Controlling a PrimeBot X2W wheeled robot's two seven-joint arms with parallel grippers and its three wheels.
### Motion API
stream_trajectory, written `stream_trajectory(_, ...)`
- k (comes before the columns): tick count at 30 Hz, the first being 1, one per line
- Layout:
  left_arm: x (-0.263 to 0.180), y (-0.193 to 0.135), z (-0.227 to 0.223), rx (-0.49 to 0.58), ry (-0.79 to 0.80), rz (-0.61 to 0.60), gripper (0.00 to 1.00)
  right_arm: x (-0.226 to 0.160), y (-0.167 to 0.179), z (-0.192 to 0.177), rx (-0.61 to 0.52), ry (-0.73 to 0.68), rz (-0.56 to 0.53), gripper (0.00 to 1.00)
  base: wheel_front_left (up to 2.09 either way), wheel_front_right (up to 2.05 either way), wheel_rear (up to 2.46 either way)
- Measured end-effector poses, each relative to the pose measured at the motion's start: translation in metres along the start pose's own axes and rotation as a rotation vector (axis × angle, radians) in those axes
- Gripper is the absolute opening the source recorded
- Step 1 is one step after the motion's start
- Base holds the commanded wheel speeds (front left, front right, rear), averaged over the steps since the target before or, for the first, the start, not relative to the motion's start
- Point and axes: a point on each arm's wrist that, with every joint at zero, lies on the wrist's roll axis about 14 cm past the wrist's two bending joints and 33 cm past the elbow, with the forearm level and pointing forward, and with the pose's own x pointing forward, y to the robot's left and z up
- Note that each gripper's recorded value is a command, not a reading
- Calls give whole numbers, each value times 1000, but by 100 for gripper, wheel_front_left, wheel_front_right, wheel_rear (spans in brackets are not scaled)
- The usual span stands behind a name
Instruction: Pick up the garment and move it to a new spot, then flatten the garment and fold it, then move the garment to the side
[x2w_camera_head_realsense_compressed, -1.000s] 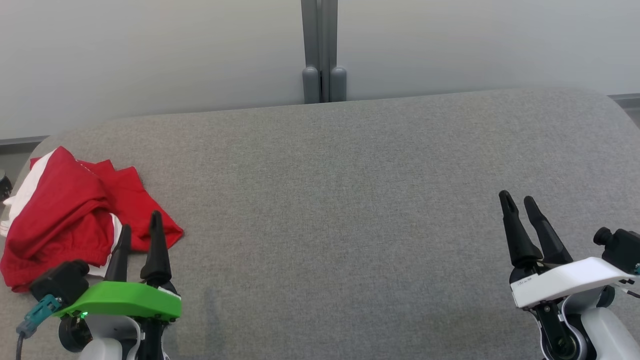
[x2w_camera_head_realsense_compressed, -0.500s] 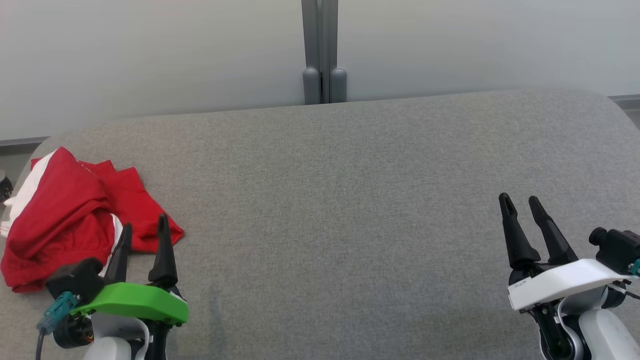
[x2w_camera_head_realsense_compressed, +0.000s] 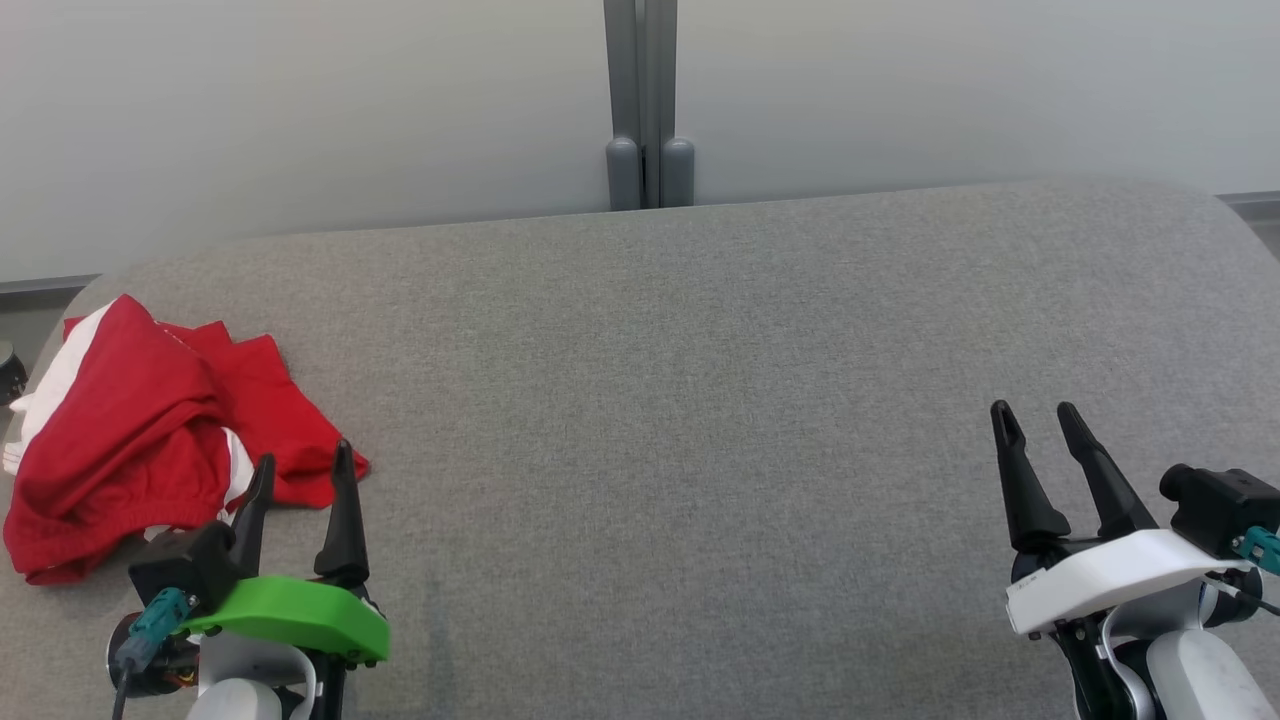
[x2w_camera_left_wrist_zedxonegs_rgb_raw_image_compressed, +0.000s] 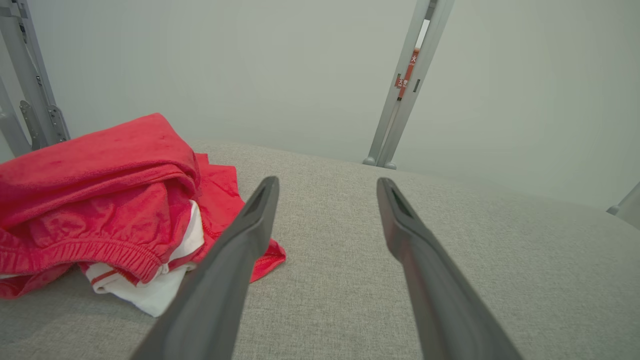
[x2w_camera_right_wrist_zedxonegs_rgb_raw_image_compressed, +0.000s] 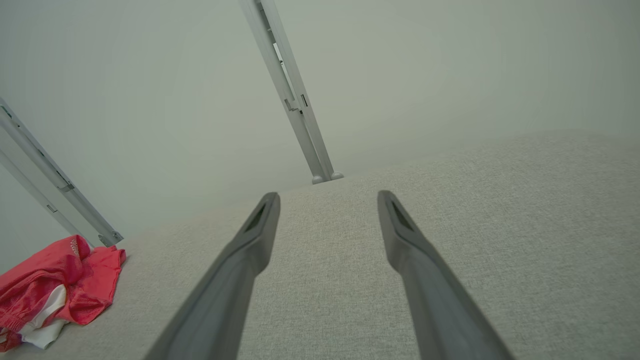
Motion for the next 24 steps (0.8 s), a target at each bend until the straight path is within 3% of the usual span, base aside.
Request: stream_trajectory(24,0,-2,-10,165,10,-32,100,-2,7,-10,-149,35,-1,100,0,0,0)
